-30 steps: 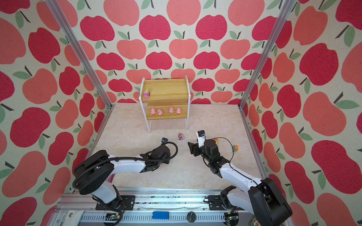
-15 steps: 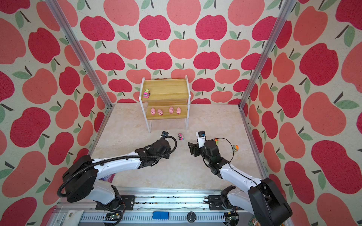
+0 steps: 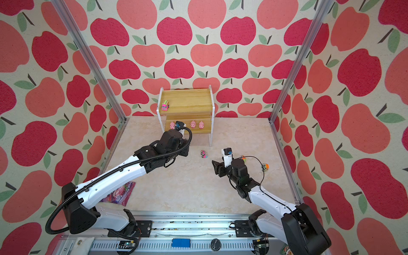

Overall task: Organize plastic toys on shelves
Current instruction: Pick up the plastic toy from the center of the table, then place the plastic toy on the shelf.

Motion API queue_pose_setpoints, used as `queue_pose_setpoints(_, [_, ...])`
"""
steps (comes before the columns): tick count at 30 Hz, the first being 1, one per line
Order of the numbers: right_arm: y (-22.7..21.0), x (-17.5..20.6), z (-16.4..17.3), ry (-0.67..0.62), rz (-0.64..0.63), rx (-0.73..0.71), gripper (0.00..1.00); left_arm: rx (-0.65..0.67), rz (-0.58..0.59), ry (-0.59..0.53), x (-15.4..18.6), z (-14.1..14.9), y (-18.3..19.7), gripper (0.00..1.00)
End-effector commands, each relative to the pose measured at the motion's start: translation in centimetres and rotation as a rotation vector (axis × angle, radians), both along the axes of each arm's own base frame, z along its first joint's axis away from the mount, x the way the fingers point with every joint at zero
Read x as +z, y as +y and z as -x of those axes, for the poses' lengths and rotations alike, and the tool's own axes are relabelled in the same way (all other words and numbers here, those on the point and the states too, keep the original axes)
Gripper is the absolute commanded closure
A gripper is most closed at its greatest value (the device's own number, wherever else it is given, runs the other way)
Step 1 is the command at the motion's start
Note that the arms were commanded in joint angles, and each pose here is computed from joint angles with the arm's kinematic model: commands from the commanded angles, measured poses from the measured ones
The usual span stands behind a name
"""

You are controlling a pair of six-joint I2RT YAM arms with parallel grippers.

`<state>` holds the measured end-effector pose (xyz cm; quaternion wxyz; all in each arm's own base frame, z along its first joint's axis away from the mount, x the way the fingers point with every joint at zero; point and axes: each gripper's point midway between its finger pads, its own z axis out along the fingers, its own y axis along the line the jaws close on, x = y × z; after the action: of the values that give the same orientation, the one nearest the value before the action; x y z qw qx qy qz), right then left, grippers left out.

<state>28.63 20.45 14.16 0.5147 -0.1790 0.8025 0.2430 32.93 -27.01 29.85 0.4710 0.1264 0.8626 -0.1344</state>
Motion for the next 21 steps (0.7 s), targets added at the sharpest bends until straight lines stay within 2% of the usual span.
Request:
queue_pose_setpoints(1, [0.0,-0.6,0.0,-0.009,0.016,0.014,0.3,-0.015,-0.042,0.008,2.4,-0.1,1.4,0.74])
queue_pose_setpoints(11, [0.7,-1.3,0.2,0.01,0.014,0.047,0.3,0.0,-0.037,-0.095,11.3,-4.1,3.6,0.72])
queue_pose_setpoints(16, [1.2,-1.5,0.3,0.017,0.015,0.07,0.3,0.023,-0.059,-0.097,13.4,-7.2,4.4,0.72])
queue_pose_setpoints(21, [1.5,-1.7,0.3,0.022,0.021,0.079,0.3,0.043,-0.062,-0.09,14.0,-10.3,4.7,0.71])
